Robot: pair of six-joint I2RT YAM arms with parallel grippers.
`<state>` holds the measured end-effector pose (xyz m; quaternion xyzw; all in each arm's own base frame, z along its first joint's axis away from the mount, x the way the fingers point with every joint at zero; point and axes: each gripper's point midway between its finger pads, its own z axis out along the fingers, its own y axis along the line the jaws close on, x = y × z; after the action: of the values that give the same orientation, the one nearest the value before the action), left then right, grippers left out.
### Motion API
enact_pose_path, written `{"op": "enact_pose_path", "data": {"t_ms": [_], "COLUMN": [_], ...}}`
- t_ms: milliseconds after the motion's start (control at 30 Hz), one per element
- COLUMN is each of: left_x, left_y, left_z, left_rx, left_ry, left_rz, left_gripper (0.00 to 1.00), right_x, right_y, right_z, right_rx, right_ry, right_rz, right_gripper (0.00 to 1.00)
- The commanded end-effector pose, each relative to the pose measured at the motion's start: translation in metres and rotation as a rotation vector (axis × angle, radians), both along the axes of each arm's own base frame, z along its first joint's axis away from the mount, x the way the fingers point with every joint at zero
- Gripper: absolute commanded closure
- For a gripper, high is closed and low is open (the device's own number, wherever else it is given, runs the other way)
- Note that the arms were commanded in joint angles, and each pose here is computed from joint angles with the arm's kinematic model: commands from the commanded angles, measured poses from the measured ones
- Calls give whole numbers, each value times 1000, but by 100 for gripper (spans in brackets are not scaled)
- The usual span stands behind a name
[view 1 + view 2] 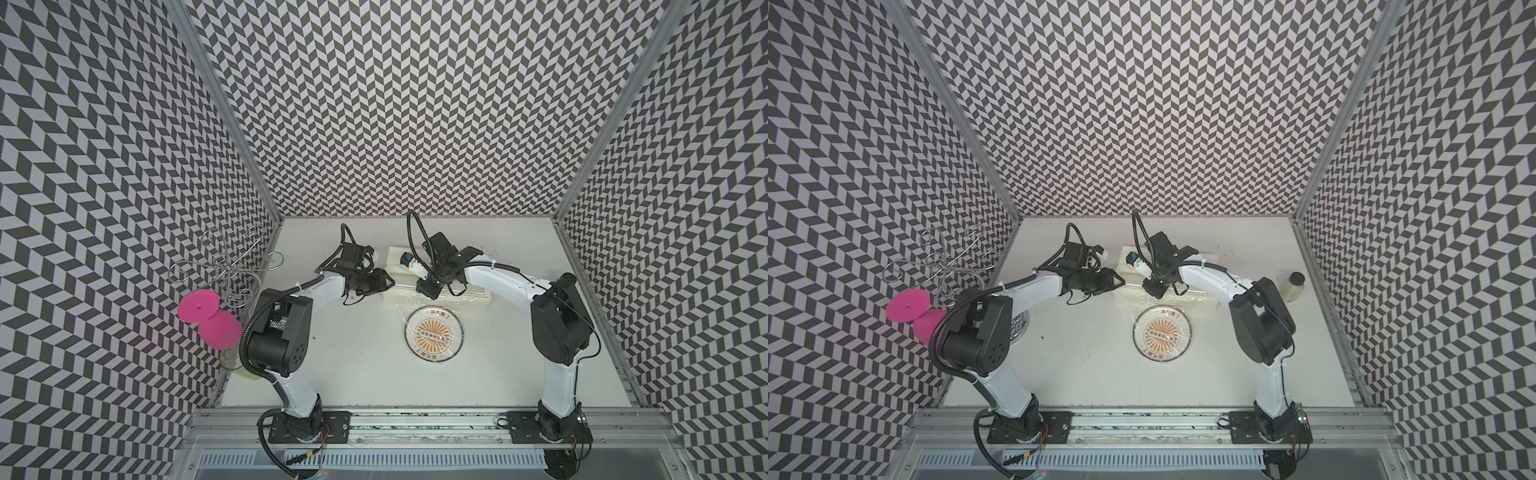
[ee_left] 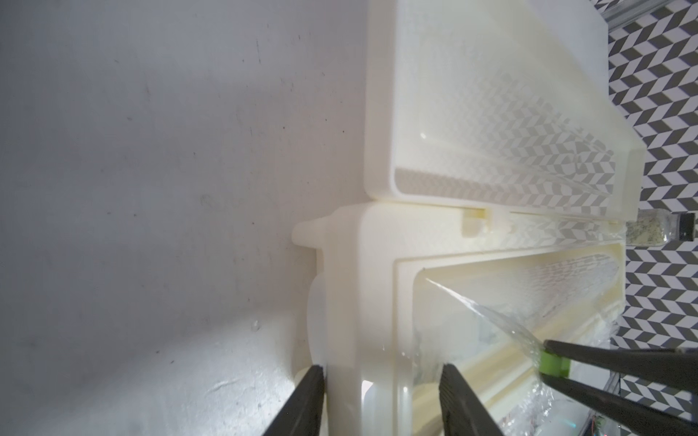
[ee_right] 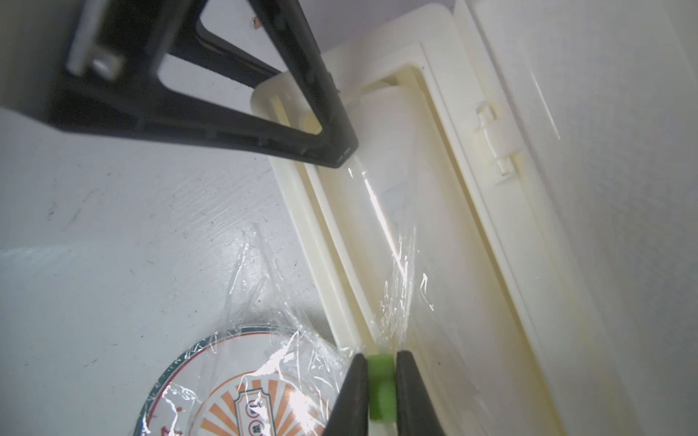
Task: Wrap the plate with plastic wrap
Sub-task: Tear off the plastic wrap from the plastic wrap cutting box.
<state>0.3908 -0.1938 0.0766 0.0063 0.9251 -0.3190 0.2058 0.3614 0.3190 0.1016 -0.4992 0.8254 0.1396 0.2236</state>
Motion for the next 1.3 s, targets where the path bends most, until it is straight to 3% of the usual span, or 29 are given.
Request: {"op": "enact_pose_path", "data": {"t_ms": [0,200,433,900,1100,1267], "left_x": [-31,-55,-65,-74,-75,-75], "left_y": [26,42,57,68,65,60], "left_z": [-71,-109,-129,-141,-142,-139], "left_rx": [126,160,249,296,295,289], "left_ry": [189,295,340,373,375,365], "left_rz": [58,99,99,104,99,91], "left_gripper": [57,65,66,68,68,68], "right_x": [-5,-4,-10,-18,-38,-19], "right_y": [-17,-51,-84,-166,-196,-201], "right_z": [-3,6,7,1,-12,-7], "right_rx": [-48,-62,-99,-249,-273,-294], "right_ry": [-17,-80,-129,-192,-176,-190], "right_rz": [28,86,84,-61,-87,-132], "right_gripper": [89,94,98,100,100,98]}}
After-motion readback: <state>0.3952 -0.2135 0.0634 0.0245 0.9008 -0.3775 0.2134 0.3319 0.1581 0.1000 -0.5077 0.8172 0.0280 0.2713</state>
